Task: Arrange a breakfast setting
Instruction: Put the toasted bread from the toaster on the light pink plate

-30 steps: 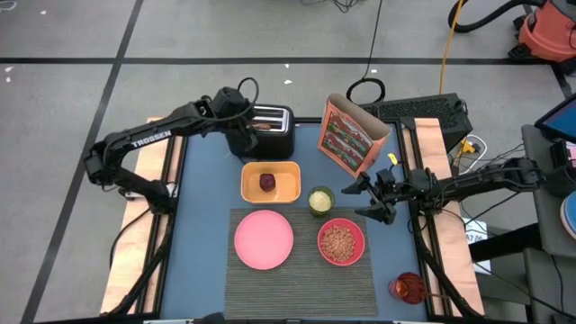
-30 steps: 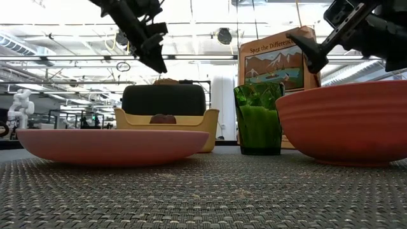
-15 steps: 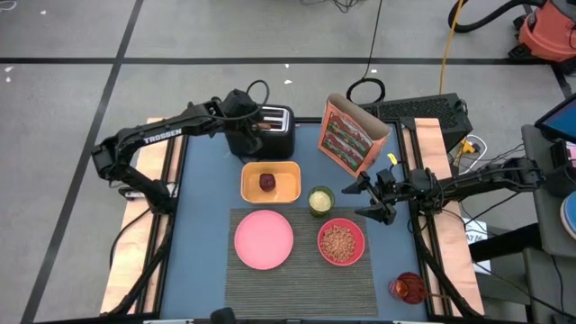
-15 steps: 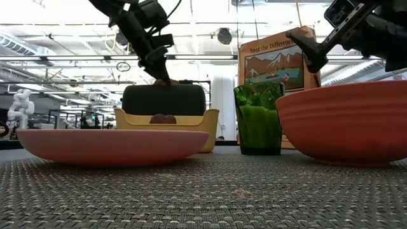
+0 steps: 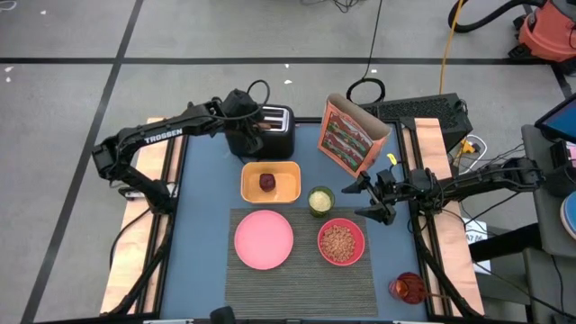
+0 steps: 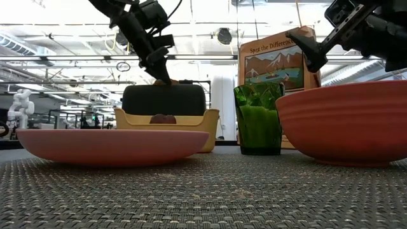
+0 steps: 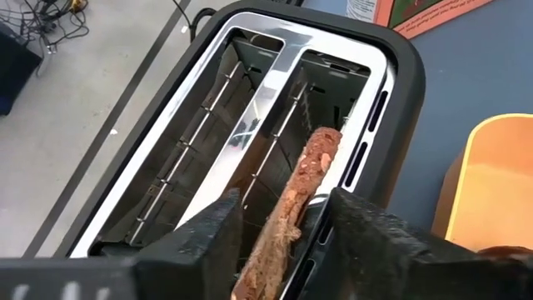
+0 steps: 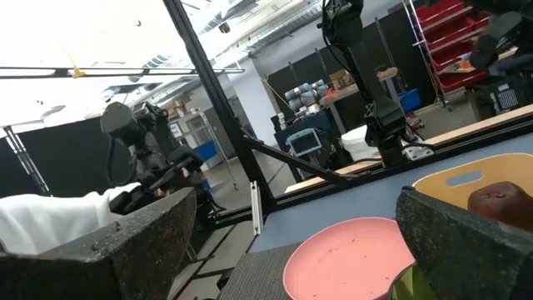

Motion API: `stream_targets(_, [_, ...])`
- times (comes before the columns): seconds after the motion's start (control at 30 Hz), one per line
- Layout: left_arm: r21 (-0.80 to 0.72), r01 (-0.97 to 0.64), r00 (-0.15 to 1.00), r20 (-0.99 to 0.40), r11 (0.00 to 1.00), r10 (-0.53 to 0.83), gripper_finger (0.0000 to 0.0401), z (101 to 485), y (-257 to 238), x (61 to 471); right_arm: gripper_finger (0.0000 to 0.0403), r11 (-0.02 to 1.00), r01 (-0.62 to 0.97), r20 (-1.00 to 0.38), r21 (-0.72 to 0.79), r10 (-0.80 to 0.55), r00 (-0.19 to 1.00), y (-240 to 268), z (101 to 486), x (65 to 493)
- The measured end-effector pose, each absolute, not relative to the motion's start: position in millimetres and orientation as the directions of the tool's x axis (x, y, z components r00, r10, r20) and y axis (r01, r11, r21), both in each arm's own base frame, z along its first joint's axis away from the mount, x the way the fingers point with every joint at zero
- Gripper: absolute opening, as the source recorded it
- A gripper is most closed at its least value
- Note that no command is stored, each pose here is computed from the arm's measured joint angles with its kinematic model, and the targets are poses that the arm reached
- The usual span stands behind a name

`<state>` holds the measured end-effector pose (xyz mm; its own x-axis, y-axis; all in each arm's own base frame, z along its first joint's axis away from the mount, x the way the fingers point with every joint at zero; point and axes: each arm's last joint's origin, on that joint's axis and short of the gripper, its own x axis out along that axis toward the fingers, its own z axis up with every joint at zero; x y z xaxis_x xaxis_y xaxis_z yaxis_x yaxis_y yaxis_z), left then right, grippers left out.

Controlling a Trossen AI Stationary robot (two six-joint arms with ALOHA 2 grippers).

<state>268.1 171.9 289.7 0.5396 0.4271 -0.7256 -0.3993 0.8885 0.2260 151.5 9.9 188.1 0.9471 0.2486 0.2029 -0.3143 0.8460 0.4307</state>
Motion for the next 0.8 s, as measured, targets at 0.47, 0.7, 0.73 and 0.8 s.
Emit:
stream_targets(0.47, [0.226, -0.398, 0.542, -0.724, 0.889, 0.427, 0.0098, 290.0, 171.9, 268.3, 0.04, 0.846, -0.315, 0.203, 0.431, 0.249, 0.947, 9.9, 188.1, 151.5])
stream_targets(0.7, [0.227, -0.401, 0.54, -0.724, 0.888, 0.429, 0.0097, 289.9, 170.7, 268.9, 0.04, 0.846, -0.315, 0.203, 0.431, 0.249, 0.947, 9.9, 188.1, 151.5])
stream_targets(0.73, [0.225, -0.403, 0.54, -0.724, 0.887, 0.429, 0.0097, 289.9, 170.8, 268.8, 0.04, 0.846, -0.315, 0.203, 0.431, 0.249, 0.947, 9.9, 188.1, 151.5])
stream_targets(0.8, [0.223, -0.405, 0.539, -0.725, 0.887, 0.428, 0.0097, 289.9, 170.6, 268.7, 0.04, 0.846, -0.315, 0.203, 0.431, 0.249, 0.947, 9.9, 188.1, 151.5])
